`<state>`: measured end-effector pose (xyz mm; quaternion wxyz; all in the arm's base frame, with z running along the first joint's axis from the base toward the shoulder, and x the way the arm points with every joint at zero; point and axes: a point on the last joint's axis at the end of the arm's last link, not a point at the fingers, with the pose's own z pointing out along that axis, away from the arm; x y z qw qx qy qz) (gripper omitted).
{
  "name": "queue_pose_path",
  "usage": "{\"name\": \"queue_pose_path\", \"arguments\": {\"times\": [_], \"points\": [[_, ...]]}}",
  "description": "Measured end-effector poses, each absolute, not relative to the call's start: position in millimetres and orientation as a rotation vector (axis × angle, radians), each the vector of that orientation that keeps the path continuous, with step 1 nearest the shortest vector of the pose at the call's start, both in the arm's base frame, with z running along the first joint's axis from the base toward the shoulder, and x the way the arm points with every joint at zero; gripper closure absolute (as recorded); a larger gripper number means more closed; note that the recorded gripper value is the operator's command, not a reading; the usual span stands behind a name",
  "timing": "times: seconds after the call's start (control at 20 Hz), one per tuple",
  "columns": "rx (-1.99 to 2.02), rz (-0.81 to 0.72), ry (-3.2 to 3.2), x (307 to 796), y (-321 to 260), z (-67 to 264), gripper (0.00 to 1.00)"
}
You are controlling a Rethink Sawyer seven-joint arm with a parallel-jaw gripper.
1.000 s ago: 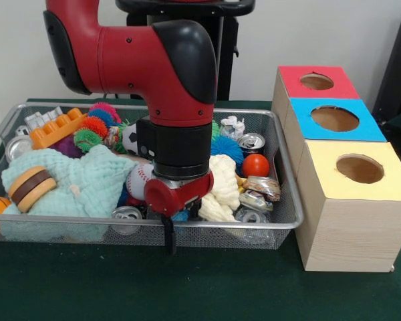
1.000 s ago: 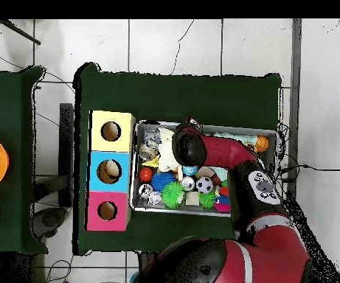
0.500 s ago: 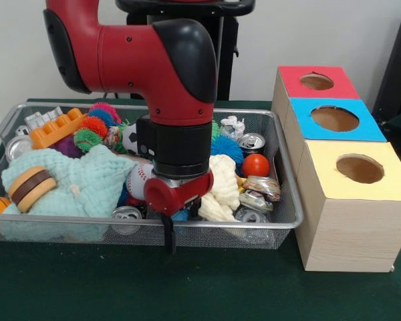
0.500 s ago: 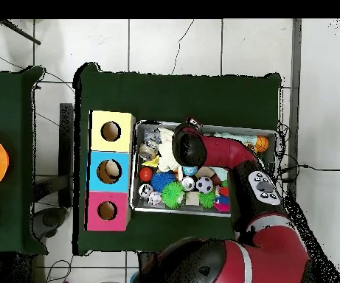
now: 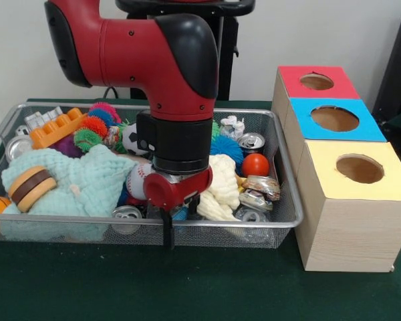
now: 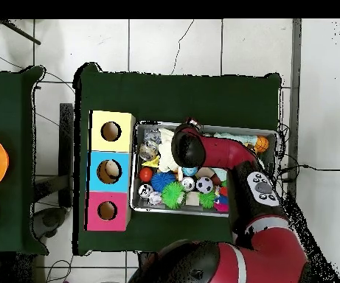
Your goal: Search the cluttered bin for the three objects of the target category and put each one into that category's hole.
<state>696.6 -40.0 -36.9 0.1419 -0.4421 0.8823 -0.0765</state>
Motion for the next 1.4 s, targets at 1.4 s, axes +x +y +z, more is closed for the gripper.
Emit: {"name": "queue_pose_path", "arguments": {"times": [1.4], "points": [[-1.296,-0.244,2.564,687.9,-35.4,-18.8,0.0]]}}
